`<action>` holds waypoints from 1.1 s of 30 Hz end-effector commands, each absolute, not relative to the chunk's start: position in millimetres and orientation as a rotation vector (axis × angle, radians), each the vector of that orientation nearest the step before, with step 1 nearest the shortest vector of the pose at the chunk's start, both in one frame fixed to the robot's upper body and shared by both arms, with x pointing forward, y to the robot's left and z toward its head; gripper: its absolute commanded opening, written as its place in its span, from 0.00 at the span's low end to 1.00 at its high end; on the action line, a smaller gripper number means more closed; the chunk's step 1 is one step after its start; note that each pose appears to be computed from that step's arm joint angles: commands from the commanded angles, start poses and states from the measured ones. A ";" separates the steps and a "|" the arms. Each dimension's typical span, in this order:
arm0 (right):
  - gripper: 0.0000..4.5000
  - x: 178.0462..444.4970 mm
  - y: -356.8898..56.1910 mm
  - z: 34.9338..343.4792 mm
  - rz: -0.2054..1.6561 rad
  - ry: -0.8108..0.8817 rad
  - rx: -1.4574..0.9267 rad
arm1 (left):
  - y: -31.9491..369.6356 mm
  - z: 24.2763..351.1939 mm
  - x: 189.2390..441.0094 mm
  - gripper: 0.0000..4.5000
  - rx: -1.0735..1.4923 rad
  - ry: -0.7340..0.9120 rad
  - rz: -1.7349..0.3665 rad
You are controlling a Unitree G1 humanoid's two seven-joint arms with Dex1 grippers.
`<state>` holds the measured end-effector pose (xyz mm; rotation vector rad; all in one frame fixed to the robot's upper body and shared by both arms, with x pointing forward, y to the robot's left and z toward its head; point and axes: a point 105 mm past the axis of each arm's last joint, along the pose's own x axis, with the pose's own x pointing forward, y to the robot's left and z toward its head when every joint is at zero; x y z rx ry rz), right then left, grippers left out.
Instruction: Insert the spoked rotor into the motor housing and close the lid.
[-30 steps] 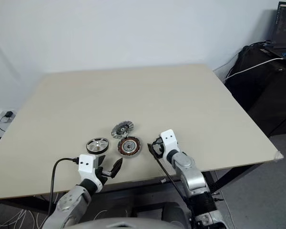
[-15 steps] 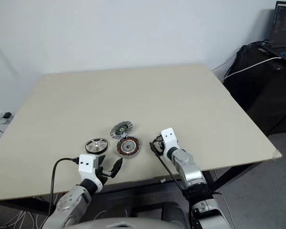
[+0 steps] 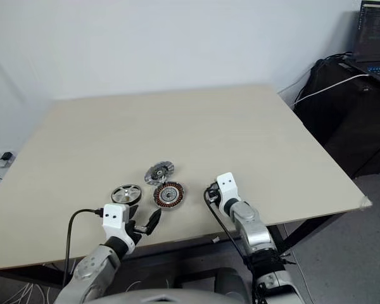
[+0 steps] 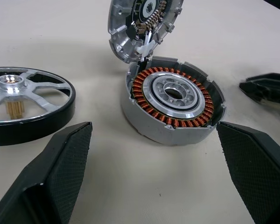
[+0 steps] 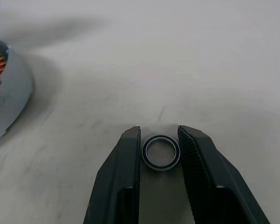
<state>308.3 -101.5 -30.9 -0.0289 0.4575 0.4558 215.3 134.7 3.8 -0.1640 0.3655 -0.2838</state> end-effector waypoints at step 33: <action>0.30 310.0 -85.4 8.3 0.570 0.371 -0.086 | 134.5 11.1 213.3 1.00 -0.182 0.327 -0.263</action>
